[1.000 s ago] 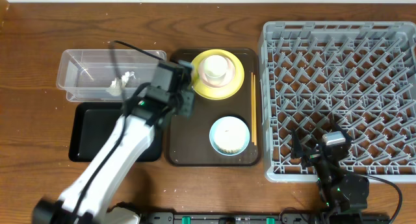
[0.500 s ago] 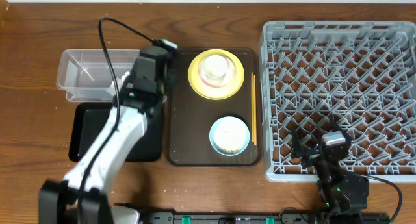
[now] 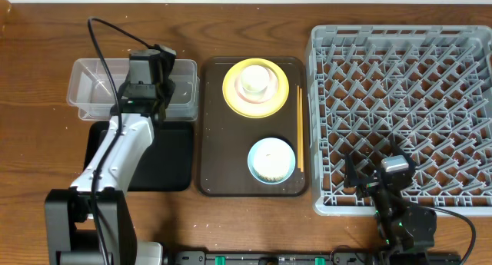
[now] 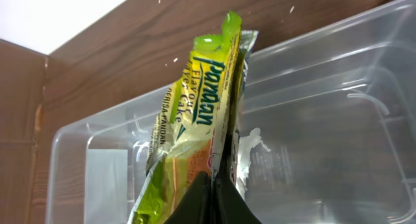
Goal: Sort waste into correct bins and load items into the dishwasher rack
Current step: 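Carry the wrapper left and release it into the clear bin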
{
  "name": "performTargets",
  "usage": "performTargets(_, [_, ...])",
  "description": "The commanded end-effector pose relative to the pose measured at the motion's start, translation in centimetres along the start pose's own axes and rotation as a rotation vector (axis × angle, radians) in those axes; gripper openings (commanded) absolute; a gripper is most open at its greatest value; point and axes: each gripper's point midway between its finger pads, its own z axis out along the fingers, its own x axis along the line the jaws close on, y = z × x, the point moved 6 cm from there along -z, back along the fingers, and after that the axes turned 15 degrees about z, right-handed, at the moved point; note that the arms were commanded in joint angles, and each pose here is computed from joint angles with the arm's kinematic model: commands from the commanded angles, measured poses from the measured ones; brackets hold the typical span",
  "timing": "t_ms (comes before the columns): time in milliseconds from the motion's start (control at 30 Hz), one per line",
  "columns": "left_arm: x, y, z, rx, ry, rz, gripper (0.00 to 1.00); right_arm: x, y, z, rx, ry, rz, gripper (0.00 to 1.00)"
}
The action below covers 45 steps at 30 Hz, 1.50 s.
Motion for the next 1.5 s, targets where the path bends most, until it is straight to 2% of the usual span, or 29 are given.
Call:
performTargets(0, [0.4, -0.4, 0.7, 0.003, -0.017, 0.007, 0.07, -0.2, -0.1, 0.0, 0.004, -0.011, 0.005, 0.99])
performTargets(333, [0.2, -1.6, 0.7, 0.051, -0.048, 0.011, 0.06, -0.2, -0.1, 0.0, 0.005, -0.011, 0.005, 0.99])
performTargets(467, [0.2, -1.5, 0.7, 0.043, -0.051, 0.138, 0.06, -0.2, -0.1, 0.0, 0.004, -0.011, 0.005, 0.99])
performTargets(600, [-0.9, -1.1, 0.6, -0.023, -0.141, 0.324, 0.06, -0.2, -0.1, 0.0, 0.005, -0.011, 0.005, 0.99])
performTargets(967, [-2.5, -1.1, 0.3, -0.084, -0.259, 0.361, 0.06, -0.2, -0.1, 0.0, 0.005, -0.011, 0.005, 0.99])
performTargets(1000, [-2.4, -1.1, 0.3, -0.086, -0.253, 0.357, 0.07, -0.2, -0.1, 0.0, 0.005, -0.011, 0.005, 0.99])
performTargets(1067, [-1.9, -1.1, 0.5, -0.088, -0.235, 0.348, 0.17, -0.2, -0.1, 0.0, 0.004, -0.011, 0.005, 0.99])
performTargets(1100, [-1.6, -1.1, 0.6, -0.090, -0.226, 0.342, 0.28, -0.2, -0.1, 0.0, 0.005, -0.011, 0.005, 0.99])
performTargets(1200, [-0.8, -1.3, 0.8, -0.093, -0.200, 0.324, 0.38, -0.2, -0.1, 0.0, 0.005, -0.011, 0.005, 0.99])
performTargets(1300, [0.1, -1.2, 0.9, -0.104, -0.169, 0.281, 0.39, -0.2, -0.1, 0.0, 0.005, -0.011, 0.005, 0.99])
performTargets(1467, [2.4, 1.2, -0.7, -0.200, -0.070, 0.105, 0.39, -0.2, -0.1, 0.0, 0.005, -0.011, 0.005, 0.99])
